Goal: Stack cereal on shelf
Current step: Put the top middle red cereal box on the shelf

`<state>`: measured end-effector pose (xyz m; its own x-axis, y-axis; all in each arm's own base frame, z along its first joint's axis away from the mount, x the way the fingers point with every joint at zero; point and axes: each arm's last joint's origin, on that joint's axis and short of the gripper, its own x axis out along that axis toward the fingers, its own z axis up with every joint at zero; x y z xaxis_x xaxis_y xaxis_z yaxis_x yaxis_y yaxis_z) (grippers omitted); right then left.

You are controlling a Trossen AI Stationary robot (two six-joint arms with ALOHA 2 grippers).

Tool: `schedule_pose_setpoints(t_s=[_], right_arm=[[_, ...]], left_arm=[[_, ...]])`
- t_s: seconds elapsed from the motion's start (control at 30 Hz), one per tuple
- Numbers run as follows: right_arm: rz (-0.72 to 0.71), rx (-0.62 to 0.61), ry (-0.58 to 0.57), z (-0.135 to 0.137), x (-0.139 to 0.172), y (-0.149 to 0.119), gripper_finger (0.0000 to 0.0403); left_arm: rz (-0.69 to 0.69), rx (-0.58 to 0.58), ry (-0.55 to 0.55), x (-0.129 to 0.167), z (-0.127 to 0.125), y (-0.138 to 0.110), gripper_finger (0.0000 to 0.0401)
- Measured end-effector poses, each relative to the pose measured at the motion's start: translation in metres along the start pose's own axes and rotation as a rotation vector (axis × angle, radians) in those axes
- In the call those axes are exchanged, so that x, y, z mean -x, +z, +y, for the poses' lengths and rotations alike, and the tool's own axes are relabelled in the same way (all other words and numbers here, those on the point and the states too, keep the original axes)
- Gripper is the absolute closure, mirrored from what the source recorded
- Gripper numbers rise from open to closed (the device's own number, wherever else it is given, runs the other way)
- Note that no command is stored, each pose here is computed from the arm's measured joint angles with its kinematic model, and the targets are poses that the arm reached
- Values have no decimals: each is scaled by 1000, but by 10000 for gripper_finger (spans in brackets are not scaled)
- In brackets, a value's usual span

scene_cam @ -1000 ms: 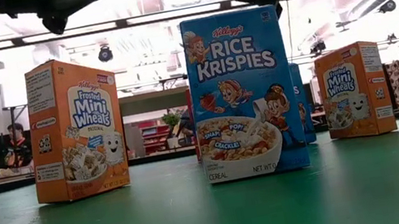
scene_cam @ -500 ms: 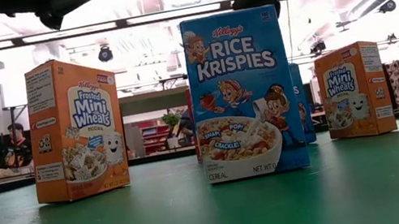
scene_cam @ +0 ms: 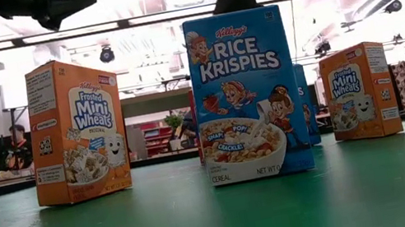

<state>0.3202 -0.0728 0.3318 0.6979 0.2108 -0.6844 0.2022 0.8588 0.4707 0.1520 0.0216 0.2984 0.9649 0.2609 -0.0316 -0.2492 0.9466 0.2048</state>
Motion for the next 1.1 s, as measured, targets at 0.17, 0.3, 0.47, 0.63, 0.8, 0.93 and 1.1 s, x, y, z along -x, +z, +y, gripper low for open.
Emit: schedule_pose_setpoints(t_s=[0.17,0.3,0.47,0.63,0.8,0.93,1.1], right_arm=[[181,-5,-31,8,-8,-7,394],[210,-50,-52,4,-17,-8,394],[232,-34,-57,-2,-33,-7,394],[208,-128,-48,-9,-55,-1,394],[114,-98,10,-4,-71,15,394],[83,-35,-112,12,-72,23,394],[55,-7,-362,30,-57,32,394]], left_arm=[[5,-1,-1,0,0,-1,401],[5,-1,-1,0,0,-1,401],[3,-8,-2,0,0,0,401],[-8,-22,1,0,0,1,401],[-20,-22,3,0,0,2,401],[-22,-30,4,0,0,2,401],[-18,-45,3,-1,0,2,401]])
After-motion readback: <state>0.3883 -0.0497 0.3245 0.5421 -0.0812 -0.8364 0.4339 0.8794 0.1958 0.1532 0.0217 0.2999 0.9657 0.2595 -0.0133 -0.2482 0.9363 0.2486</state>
